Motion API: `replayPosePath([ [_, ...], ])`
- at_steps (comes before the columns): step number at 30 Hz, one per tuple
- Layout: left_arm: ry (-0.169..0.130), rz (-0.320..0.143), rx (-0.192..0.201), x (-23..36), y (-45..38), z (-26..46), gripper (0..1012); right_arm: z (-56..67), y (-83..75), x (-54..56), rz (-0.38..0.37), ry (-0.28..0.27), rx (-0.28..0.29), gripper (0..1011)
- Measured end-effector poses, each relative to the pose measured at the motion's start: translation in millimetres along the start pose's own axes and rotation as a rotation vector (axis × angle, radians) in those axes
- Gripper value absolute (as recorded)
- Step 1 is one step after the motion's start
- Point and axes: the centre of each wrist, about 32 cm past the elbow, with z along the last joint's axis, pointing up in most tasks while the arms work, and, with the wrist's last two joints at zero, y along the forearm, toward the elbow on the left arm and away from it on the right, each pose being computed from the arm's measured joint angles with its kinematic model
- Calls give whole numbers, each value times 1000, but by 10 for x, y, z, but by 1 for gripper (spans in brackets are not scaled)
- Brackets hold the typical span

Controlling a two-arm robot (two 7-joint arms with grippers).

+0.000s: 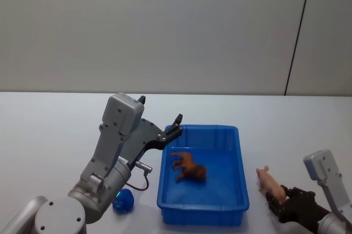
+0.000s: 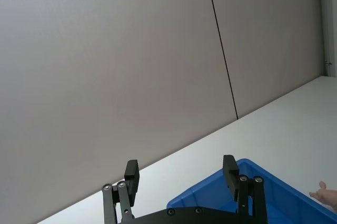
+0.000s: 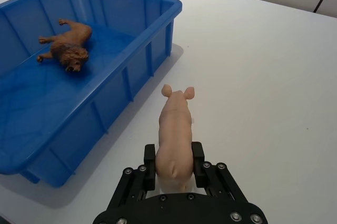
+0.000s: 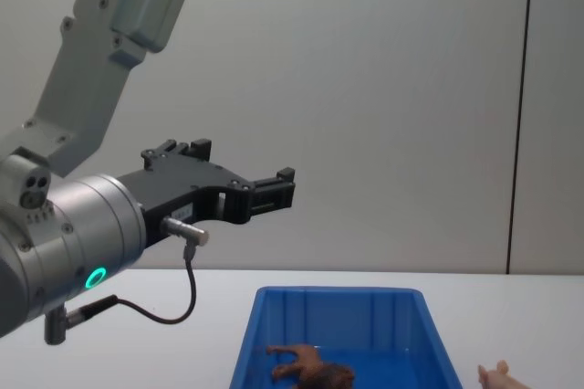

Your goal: Pick up the two dolls from the table and place them into the box.

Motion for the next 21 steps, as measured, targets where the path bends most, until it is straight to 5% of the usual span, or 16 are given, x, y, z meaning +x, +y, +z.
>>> replayPosePath([
  [10, 0, 0, 0, 0, 0, 0, 1001, 32, 11, 8, -22, -5, 37, 383],
  [21, 0, 0, 0, 0, 0, 0, 1001, 195, -11, 21, -29, -39, 169, 383],
])
